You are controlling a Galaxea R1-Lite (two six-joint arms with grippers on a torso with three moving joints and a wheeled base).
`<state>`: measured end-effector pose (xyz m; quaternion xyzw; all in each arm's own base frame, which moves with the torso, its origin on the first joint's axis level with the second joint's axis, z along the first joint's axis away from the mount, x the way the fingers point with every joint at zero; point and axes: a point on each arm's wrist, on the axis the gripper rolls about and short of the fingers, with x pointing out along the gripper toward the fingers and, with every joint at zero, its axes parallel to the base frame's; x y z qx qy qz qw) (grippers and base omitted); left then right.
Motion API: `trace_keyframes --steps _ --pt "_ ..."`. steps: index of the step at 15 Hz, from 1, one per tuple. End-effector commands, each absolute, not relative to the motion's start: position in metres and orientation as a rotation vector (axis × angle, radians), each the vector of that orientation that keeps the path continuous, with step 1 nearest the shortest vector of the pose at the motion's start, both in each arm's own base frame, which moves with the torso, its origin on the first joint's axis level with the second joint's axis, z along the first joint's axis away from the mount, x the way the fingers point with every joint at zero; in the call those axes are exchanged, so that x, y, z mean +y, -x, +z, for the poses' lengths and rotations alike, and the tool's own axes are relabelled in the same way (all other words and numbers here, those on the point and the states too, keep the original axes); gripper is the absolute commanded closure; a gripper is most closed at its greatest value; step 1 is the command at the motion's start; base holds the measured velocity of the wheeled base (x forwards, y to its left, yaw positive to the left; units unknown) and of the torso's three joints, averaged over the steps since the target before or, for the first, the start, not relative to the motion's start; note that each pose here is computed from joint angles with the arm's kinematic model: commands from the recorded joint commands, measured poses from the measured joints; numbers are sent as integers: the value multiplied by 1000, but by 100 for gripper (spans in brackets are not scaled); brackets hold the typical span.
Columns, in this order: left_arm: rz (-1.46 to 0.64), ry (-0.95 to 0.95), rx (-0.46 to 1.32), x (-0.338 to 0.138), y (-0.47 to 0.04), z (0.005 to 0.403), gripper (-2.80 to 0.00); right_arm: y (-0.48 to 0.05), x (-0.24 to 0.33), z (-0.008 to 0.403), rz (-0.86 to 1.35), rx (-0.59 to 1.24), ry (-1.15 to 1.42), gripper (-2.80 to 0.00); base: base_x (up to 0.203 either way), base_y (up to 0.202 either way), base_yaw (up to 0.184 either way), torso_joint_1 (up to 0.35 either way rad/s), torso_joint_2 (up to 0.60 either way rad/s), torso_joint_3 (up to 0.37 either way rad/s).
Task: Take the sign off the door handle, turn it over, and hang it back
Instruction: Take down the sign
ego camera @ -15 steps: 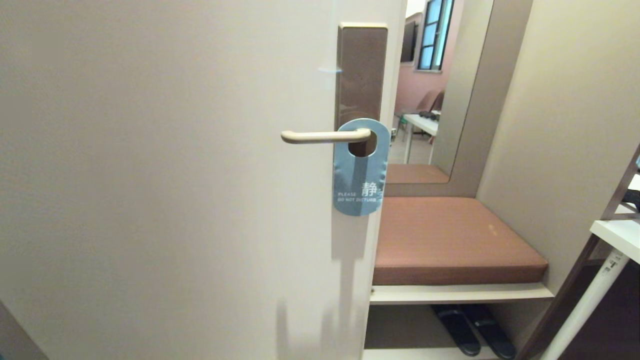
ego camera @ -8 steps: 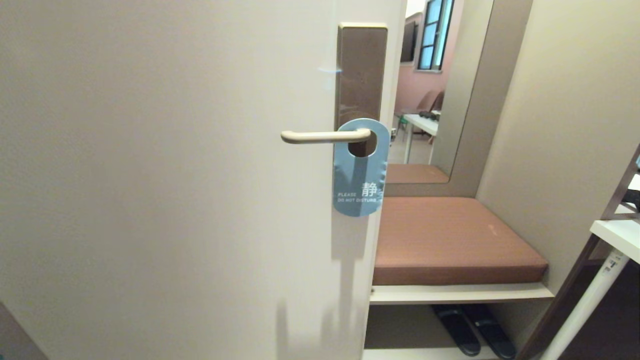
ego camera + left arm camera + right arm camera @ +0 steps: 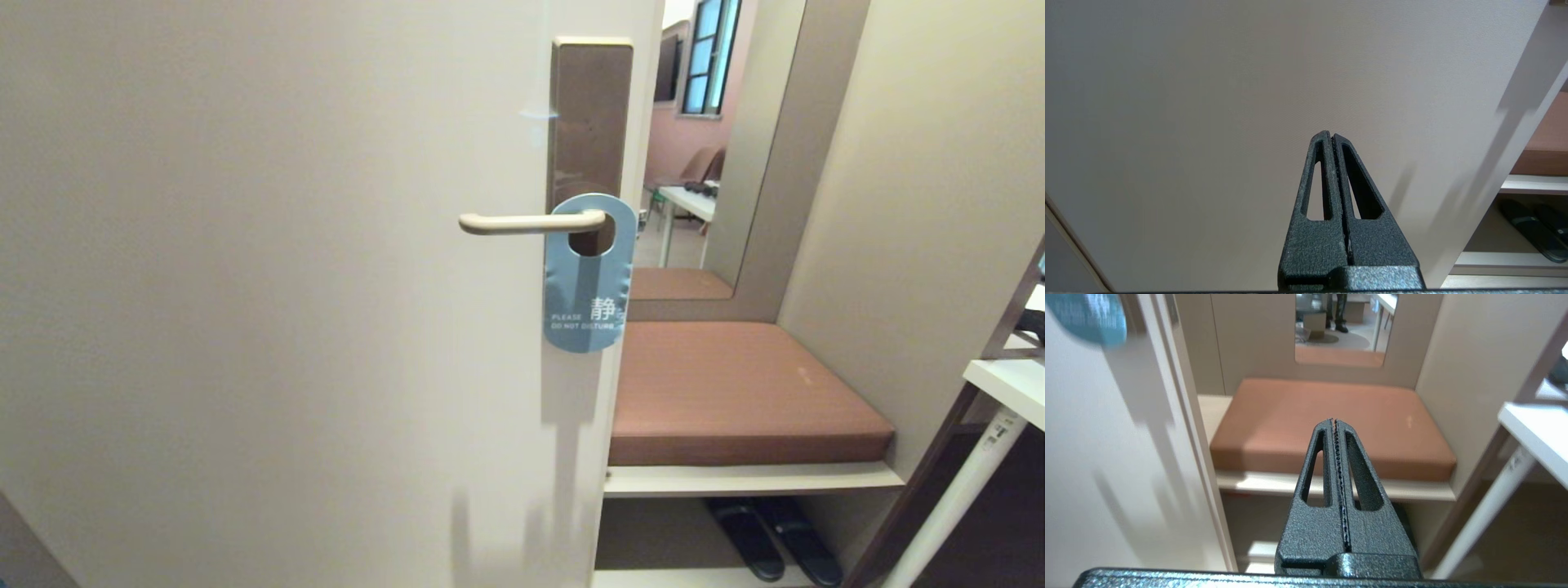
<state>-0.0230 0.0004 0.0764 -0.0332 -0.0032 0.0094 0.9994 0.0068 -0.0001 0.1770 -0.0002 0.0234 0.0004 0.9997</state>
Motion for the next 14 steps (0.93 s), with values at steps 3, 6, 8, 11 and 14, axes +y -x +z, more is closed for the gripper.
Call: trace_keyframes --steps 3,6,8,11,14 --pt "20 68 -7 0 23 76 0 -72 3 201 97 81 -5 0 0 0 0 0 0 0" --pt "20 68 -7 0 23 76 0 -95 8 203 304 121 -24 0 0 0 0 0 0 0" --pt "20 68 -7 0 23 76 0 -114 9 203 380 151 -33 0 0 0 0 0 0 0" --pt "20 68 -7 0 23 76 0 -153 14 205 577 108 -39 0 0 0 0 0 0 0" --pt "20 68 -7 0 23 76 0 -190 17 206 740 68 -32 0 0 0 0 0 0 0"
